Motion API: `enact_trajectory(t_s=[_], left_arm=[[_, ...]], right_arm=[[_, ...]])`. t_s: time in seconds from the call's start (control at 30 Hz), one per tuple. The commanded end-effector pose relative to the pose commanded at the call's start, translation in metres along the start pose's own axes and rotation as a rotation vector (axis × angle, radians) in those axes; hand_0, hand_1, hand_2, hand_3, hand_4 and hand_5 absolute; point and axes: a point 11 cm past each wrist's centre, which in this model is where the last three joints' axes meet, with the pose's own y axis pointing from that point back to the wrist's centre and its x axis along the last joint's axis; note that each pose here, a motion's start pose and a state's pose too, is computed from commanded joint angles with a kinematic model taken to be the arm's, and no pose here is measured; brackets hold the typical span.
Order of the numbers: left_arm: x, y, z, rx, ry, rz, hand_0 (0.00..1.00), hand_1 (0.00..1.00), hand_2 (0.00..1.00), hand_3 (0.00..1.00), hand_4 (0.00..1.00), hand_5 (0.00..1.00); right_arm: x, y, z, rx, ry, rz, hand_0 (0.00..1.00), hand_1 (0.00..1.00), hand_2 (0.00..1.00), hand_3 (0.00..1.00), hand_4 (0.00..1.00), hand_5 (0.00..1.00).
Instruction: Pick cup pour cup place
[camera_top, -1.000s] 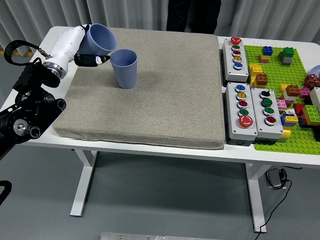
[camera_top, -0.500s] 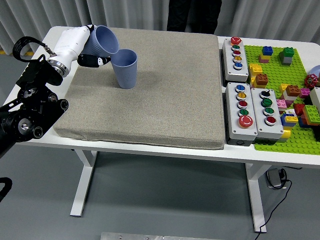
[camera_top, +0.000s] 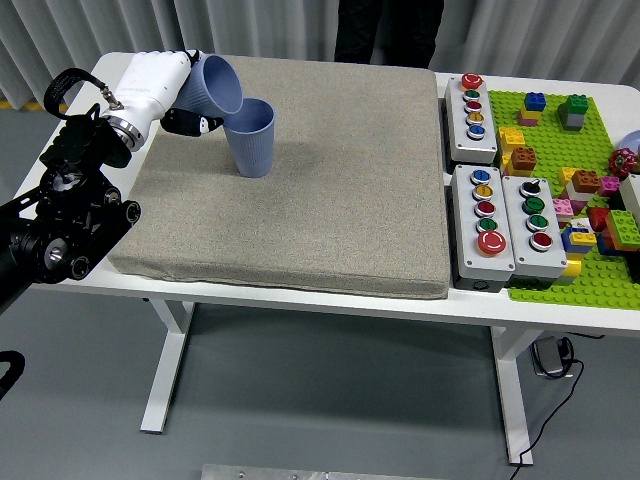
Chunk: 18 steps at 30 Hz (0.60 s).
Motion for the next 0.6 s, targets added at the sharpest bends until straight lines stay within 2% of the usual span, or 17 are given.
enact_trajectory(t_s=[0.6], left_arm=[[0.0073,-0.0032,0.0046,-0.022,-0.136,0.026,0.520,0.491,0.523,0.543,0.812,0.202]], right_arm=[[0.0012,0.0001,-0.0022,0.006,-0.003,0.002,0.702,0.682,0.606,0.601,0.048,0.383]])
